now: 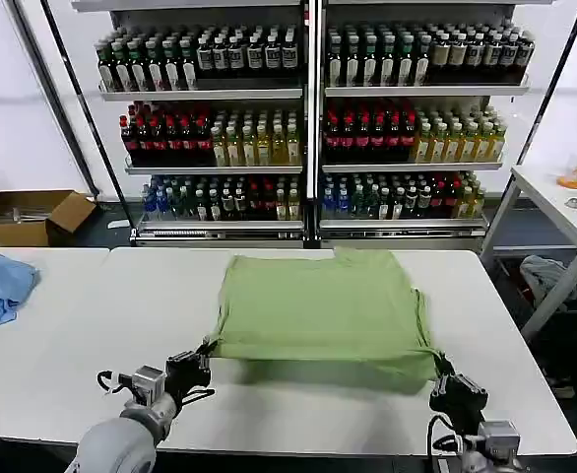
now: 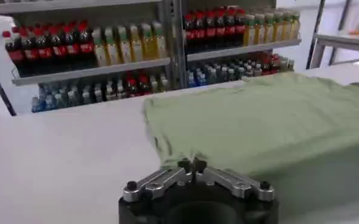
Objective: Fold and organize the clothes.
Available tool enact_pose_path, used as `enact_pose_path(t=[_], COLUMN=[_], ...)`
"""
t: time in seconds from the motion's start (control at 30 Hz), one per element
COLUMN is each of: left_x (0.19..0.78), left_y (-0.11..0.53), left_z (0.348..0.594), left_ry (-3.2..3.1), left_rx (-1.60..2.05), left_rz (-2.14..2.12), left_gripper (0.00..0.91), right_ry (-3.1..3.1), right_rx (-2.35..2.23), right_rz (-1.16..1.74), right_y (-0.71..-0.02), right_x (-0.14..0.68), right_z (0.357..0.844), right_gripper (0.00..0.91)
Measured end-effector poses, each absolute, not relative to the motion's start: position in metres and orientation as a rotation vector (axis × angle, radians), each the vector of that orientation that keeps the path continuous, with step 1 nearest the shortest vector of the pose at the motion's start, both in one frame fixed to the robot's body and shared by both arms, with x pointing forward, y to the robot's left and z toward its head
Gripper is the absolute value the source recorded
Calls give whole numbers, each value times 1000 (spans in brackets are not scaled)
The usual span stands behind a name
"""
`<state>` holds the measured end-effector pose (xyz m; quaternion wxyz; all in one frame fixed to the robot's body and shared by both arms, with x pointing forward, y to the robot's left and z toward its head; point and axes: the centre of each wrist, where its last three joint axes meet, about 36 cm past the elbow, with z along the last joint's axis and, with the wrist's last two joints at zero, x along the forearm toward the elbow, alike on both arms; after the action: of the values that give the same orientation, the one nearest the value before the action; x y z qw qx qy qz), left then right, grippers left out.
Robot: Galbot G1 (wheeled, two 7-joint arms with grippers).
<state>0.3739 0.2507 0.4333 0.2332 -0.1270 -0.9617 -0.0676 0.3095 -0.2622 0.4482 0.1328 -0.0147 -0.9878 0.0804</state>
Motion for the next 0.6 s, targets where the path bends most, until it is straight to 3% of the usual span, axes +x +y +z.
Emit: enact_pose_path(t=[0.3,0.33,0.37,0.4,0.43,0.47,0.5,0.53,0.6], left_x=[410,413,416,420,422,425,427,430,433], left_y=[242,240,239,239,238,238,237,237,236], left_z=[411,409,406,404,402,400,398,397,393], left_ry=[-2620,-2619,-2618,-2616,-2615,-2614,-2613,-2612,-2607], left_rx=[-312,-306,-300,-293,-286,-280,-273,-267,-260], left_rz=[-249,-255,-260,-264,-269,-272,-276,-278,-282], left_gripper=[30,60,71,181,272,595,826,907,907], right_ry=[-2869,-2866,-2861,-2856,-2849,-2843,-2837,-2834,-2829], right_rx=[-44,-45,-45,-44,-43,-41,-41,-41,-37], right_rz=[306,315,325,333,339,347,355,362,369], right_y=[-261,-260,-260,-260,-259,-259,-259,-259,-259], right_x=[356,359,363,366,369,372,374,376,378], right_z=[425,423,420,418,415,413,411,409,406], right_gripper=[0,91,292,796,907,907,907,907,907])
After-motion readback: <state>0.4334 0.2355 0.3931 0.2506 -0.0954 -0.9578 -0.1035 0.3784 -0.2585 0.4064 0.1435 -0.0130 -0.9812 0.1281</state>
